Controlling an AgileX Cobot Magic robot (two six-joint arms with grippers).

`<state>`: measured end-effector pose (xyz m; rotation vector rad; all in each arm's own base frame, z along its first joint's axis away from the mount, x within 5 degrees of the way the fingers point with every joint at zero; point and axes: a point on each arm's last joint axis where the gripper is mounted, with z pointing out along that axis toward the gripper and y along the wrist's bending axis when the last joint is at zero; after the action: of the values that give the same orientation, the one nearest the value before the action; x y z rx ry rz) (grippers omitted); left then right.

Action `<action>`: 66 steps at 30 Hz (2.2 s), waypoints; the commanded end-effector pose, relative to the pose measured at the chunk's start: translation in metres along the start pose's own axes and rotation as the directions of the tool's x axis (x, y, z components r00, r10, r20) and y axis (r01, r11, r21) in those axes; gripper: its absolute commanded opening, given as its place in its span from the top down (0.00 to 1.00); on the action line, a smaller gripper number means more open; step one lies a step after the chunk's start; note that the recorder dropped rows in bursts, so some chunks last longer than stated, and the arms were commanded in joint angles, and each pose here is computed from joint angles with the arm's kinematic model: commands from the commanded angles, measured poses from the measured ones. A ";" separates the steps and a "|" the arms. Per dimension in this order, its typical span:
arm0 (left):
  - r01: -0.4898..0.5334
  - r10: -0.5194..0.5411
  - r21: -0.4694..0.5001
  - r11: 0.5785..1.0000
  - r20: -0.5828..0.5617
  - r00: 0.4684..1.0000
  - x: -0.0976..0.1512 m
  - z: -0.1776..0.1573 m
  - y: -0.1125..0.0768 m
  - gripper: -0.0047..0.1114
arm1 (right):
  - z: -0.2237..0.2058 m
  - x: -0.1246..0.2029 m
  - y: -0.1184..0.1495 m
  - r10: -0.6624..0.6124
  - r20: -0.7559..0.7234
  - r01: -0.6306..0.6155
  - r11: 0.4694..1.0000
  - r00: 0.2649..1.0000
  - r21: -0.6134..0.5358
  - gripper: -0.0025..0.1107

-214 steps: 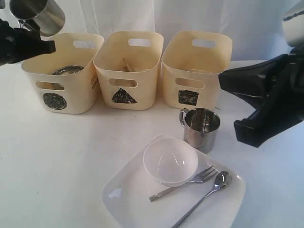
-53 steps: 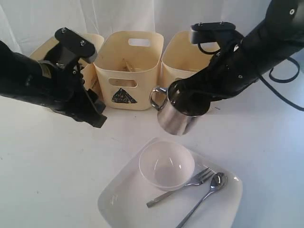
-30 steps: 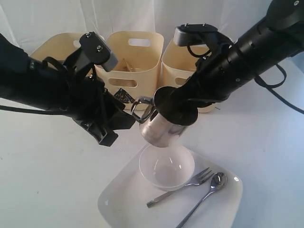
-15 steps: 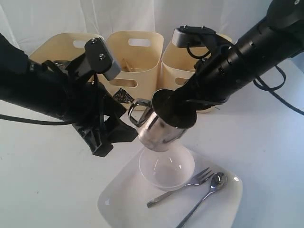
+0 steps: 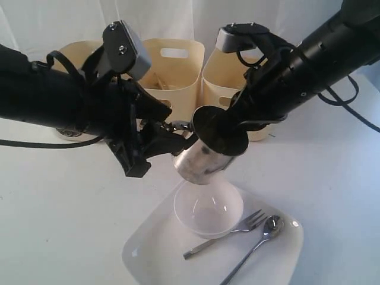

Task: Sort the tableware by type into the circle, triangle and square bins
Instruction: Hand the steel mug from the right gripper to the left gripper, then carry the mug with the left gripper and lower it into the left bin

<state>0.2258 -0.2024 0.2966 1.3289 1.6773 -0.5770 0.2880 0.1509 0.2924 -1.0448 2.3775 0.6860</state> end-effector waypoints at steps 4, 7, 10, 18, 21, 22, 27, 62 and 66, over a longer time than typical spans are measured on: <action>0.017 -0.019 0.034 0.999 0.059 0.998 -0.006 -0.001 -0.004 0.80 | -0.005 -0.007 0.011 0.020 0.053 -0.016 0.996 0.998 -0.082 0.98; 0.011 -0.015 0.056 0.998 0.061 0.998 -0.006 -0.002 -0.006 0.96 | -0.005 -0.008 0.012 0.021 0.060 -0.015 0.996 0.998 -0.089 0.98; 0.012 -0.015 0.046 0.999 0.060 0.998 -0.006 -0.001 -0.005 0.96 | -0.005 -0.008 0.012 0.021 0.060 -0.015 0.996 0.998 -0.089 0.98; -0.009 0.007 0.029 1.000 0.058 0.998 -0.006 -0.001 -0.004 0.96 | -0.005 -0.010 0.010 0.022 0.076 -0.017 0.997 0.997 -0.074 0.98; -0.008 0.007 0.015 1.000 0.056 0.998 -0.006 -0.001 -0.002 0.96 | -0.005 -0.011 0.009 0.024 0.089 -0.019 0.998 0.996 -0.062 0.95; -0.008 0.007 0.013 1.000 0.056 0.998 -0.006 -0.001 -0.002 0.96 | -0.005 -0.011 0.009 0.024 0.089 -0.019 0.998 0.996 -0.062 0.92; -0.016 0.016 0.003 1.000 0.051 0.999 -0.005 -0.001 -0.001 0.96 | -0.005 -0.011 0.009 0.024 0.090 -0.019 0.998 0.996 -0.061 0.65; 0.107 -0.176 -0.744 0.659 -0.014 0.984 0.043 -0.056 0.120 0.96 | -0.058 -0.036 0.008 -0.040 0.440 -0.079 0.966 0.897 0.248 0.60; 0.159 -0.233 -0.787 0.596 0.020 0.972 0.055 -0.067 0.138 0.96 | -0.058 -0.036 0.007 -0.048 0.438 -0.074 0.964 0.898 0.257 0.60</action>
<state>0.3225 -0.0895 0.3041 0.6091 1.8162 0.1477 0.2931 0.1407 0.3566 -0.6766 2.0230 0.5334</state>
